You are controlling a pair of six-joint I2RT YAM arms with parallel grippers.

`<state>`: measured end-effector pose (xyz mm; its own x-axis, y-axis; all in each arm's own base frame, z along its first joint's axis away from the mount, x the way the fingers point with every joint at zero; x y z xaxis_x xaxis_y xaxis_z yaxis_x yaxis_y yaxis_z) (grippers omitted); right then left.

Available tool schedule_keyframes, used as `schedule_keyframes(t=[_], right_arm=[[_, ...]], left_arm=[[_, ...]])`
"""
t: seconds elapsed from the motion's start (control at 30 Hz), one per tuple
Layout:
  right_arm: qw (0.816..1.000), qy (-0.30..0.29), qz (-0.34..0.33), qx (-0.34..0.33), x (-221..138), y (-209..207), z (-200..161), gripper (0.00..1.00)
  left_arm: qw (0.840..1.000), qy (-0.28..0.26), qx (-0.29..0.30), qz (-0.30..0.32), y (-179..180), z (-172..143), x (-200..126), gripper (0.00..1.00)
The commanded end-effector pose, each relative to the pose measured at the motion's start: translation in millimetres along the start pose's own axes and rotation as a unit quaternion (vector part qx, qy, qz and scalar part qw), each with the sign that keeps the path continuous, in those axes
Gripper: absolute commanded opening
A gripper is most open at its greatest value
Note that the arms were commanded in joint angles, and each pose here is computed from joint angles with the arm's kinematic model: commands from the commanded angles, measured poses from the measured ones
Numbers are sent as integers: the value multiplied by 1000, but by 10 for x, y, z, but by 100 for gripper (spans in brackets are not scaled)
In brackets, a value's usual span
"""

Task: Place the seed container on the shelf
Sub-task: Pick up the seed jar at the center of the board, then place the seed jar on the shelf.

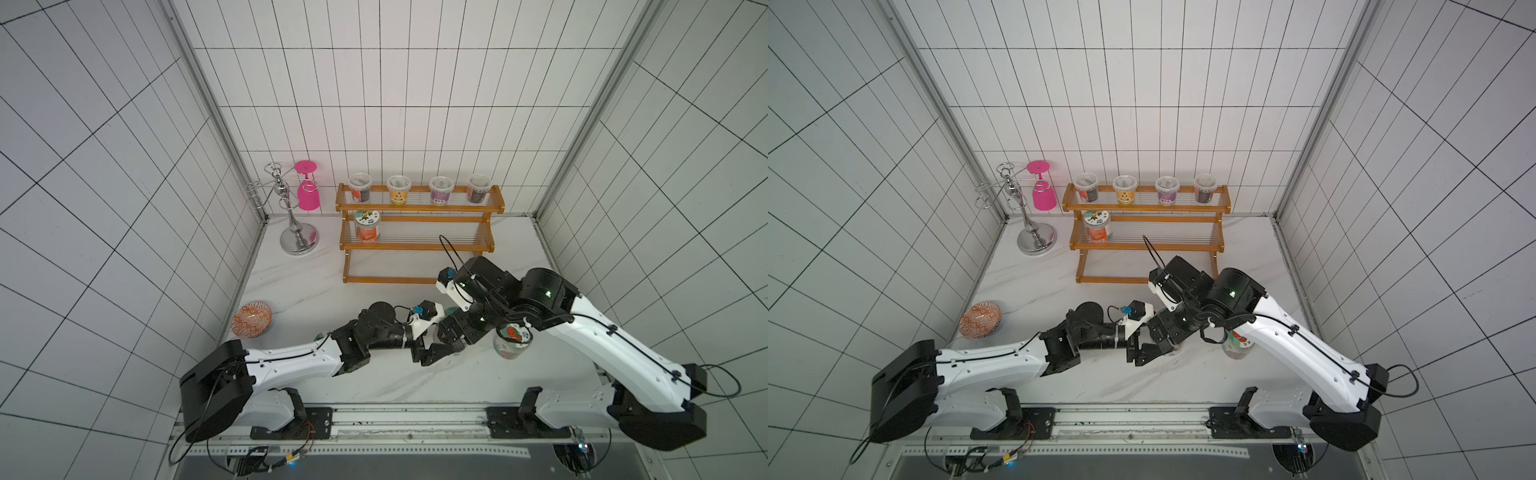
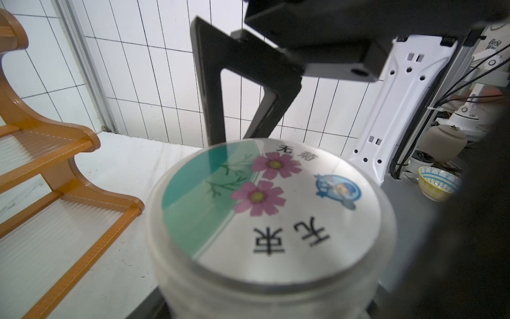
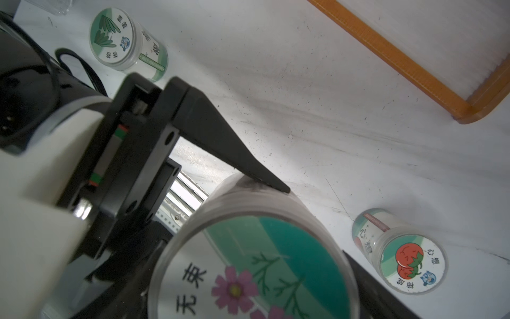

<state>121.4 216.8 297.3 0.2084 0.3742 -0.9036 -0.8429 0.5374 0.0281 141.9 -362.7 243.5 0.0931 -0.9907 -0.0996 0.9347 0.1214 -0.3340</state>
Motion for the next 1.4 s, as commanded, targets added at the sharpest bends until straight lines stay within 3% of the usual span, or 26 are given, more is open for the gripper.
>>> schedule_keyframes(t=[0.0, 0.13, 0.3, 0.5, 0.67, 0.9, 1.23, 1.37], right_arm=[[997, -58, -47, 9, -231, -146, 118, 99], [988, -104, -111, 36, -481, -346, 136, 99], [970, -166, -164, 71, -762, -518, 69, 99], [960, -193, -182, 92, -805, -592, -71, 99], [961, -182, -182, 101, -709, -600, -156, 99], [960, -182, -181, 113, -685, -610, -248, 99], [959, -181, -182, 123, -683, -622, -351, 99], [959, -177, -183, 127, -640, -626, -381, 99]], left_arm=[[999, -45, 9, 21, 38, 150, 1, 67], [993, -76, -1, 91, 250, 174, -39, 67], [969, -147, -10, 196, 570, 265, -167, 66], [909, -229, 0, 348, 1007, 428, -370, 67], [867, -270, -2, 419, 1400, 525, -473, 67], [832, -308, 23, 461, 1875, 664, -450, 67], [812, -295, 28, 503, 2451, 789, -360, 67], [795, -292, 21, 531, 2655, 796, -393, 68]])
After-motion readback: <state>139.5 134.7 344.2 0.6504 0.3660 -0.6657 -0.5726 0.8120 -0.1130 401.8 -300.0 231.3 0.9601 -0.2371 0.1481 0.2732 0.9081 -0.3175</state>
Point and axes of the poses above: each gripper's point midway between its finger pads, its own x axis out along the fingers, its own y axis along the line the jaws close on, z = x × y, the point moved 3 cm from there along -x, back along the fingers, and after that the axes turned 14 degrees about -x, right-handed, at the moved point
